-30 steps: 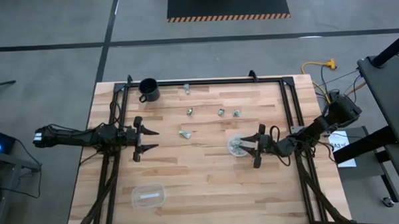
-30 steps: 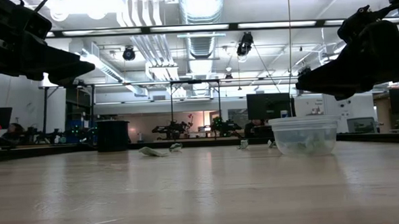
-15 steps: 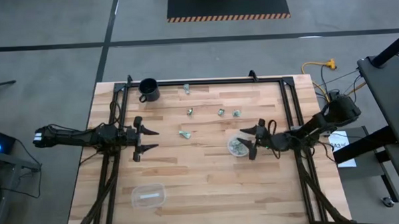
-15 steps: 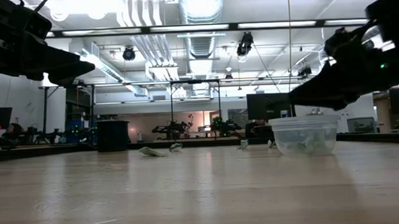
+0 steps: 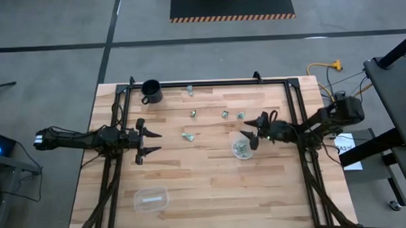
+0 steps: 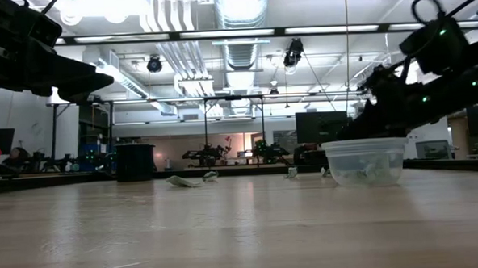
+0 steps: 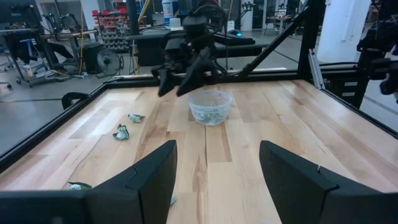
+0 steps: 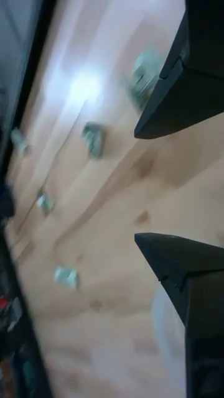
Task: Pick and place Stevia / Truvia into bins
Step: Put the white stevia packet into the right transparent container
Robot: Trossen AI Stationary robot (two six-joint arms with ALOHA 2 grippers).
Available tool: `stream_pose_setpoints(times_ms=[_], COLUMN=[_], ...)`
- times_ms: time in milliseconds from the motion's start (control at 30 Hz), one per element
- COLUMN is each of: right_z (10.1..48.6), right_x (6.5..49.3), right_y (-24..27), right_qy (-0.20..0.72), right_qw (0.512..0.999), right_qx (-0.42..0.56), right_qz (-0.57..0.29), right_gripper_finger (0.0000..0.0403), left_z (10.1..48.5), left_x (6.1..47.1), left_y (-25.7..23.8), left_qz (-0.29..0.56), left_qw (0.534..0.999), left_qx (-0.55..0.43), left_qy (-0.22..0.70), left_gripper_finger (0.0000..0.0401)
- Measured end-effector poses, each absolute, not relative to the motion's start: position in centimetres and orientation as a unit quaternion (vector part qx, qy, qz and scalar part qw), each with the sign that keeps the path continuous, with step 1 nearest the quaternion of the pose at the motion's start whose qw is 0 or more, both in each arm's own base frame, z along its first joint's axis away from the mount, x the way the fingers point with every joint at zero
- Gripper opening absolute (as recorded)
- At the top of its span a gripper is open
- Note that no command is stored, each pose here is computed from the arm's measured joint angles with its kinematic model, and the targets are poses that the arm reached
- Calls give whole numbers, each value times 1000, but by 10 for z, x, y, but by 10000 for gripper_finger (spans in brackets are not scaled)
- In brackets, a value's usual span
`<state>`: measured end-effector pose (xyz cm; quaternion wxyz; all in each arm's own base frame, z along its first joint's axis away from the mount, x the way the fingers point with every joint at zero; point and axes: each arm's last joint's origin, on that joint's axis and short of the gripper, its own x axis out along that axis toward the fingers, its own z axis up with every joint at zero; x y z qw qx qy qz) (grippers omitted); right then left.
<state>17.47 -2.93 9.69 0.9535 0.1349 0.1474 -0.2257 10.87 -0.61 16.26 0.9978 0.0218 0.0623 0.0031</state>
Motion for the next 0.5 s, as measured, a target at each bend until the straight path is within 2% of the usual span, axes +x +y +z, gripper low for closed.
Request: stream_pose_setpoints(times_ms=[367,500], right_z=[98,99], right_x=[175,186], right_y=[-76,-92], right_qy=[173,228], right_qw=[937,924], right_qx=[186,188], right_qz=[-239,-244], right_gripper_finger=[251,253], left_z=[163,163], left_x=[109,109], left_y=[-6,-6], left_qz=[3,3], left_qw=[998,998], left_qx=[22,22], left_qy=[62,62], left_gripper_finger=[212,212])
